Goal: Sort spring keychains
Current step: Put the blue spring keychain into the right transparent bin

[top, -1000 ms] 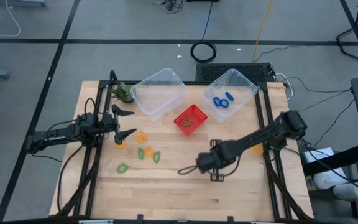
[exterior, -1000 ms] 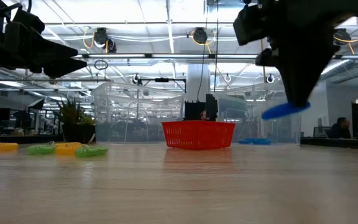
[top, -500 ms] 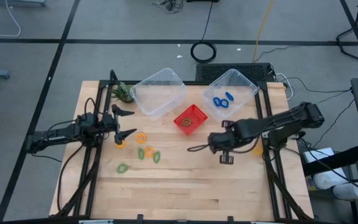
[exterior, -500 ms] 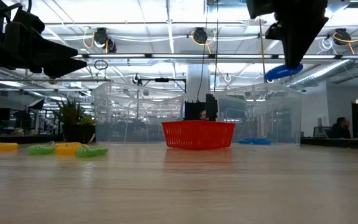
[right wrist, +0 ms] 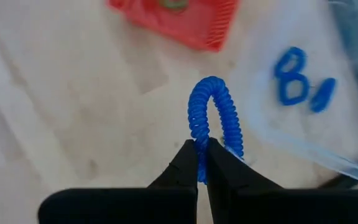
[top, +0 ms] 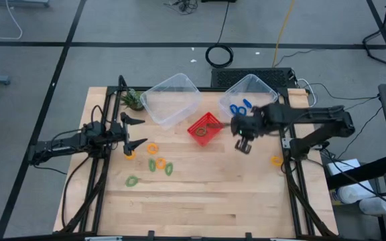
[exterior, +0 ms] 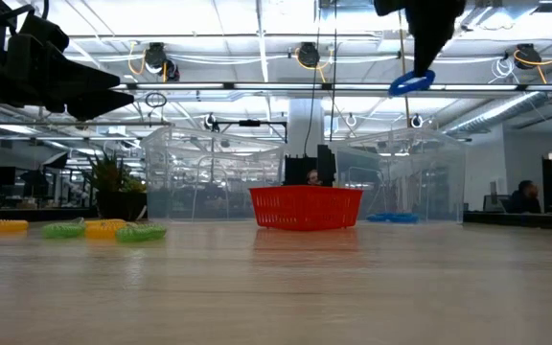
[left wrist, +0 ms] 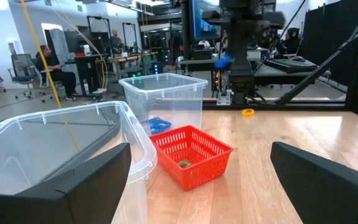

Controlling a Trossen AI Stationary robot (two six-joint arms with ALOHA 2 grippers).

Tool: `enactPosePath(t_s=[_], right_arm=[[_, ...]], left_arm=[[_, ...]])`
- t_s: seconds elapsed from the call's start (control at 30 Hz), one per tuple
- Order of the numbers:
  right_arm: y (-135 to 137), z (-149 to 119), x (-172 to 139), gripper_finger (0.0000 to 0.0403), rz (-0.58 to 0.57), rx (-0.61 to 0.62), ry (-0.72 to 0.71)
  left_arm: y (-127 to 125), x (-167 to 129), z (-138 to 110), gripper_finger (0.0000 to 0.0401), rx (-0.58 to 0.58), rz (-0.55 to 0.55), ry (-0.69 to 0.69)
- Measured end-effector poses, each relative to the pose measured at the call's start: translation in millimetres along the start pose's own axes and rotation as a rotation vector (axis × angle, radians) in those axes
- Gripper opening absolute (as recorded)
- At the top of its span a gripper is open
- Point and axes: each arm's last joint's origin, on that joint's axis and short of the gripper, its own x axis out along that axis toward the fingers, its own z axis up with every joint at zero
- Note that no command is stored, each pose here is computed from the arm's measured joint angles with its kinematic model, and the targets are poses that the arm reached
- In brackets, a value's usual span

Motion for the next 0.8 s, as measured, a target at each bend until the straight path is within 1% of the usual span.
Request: enactPosePath(t_s=[0.13,0.4,0.6,0.8], right_arm=[[-23.0,11.6,-2.9,0.0,-0.018,0.102,-0.013],[-71.7,24.8,-0.5,0.0,-0.072,0.288,-0.012],[-105.4,29.5,-3.3,0.0,-0.108,0.349,-0.026],[-128.0,38.5,-7.5,0.0,-0.133,0.384,-0.007]], left_arm=[[0.0,0.0,0.1,0.0395,0.0,0.0,-0.001],[0.0,0.0,0.2,0.0395,0.0,0.0,-0.001],[0.0,0.0,0.2,0.0395,0.0,0.0,-0.001],[0.0,0.0,0.2,0.0395,0.0,0.0,-0.001]])
